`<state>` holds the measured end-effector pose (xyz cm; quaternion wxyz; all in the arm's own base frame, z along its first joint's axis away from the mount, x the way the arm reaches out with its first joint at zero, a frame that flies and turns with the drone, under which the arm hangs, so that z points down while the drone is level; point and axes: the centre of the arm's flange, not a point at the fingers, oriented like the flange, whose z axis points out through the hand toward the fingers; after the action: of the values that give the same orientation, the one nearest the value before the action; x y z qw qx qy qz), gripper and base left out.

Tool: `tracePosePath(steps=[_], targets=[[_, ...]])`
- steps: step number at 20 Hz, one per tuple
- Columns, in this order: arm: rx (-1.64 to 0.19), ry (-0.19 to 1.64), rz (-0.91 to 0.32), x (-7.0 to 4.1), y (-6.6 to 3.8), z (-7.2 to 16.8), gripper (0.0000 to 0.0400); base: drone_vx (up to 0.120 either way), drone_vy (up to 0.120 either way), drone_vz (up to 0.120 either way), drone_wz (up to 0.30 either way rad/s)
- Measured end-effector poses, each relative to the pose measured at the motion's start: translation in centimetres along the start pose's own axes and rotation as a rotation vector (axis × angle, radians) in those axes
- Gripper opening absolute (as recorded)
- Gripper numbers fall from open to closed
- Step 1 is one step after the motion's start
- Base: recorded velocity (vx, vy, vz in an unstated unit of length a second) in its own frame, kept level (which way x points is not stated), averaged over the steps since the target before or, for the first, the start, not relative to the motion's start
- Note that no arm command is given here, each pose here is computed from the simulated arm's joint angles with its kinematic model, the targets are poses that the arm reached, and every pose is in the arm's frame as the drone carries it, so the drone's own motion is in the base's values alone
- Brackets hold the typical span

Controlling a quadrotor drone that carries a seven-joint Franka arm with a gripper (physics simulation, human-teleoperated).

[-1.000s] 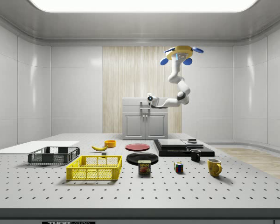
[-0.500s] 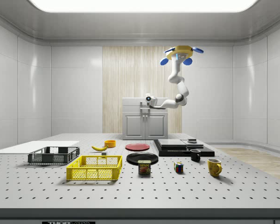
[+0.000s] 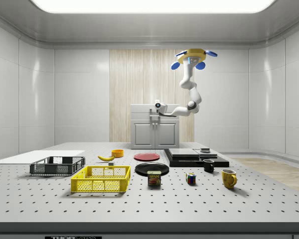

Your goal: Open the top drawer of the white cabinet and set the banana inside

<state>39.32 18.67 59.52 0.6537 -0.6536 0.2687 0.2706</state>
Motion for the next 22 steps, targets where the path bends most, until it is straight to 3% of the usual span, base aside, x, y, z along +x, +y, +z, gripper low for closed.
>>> tracePosePath(steps=[6,22], targets=[[0.000,0.000,0.000,-0.3,-0.4,0.2,0.0400,0.000,0.000,0.000,0.000],[0.000,0.000,0.000,-0.4,-0.5,3.7,0.0400,0.000,0.000,0.000,0.000]])
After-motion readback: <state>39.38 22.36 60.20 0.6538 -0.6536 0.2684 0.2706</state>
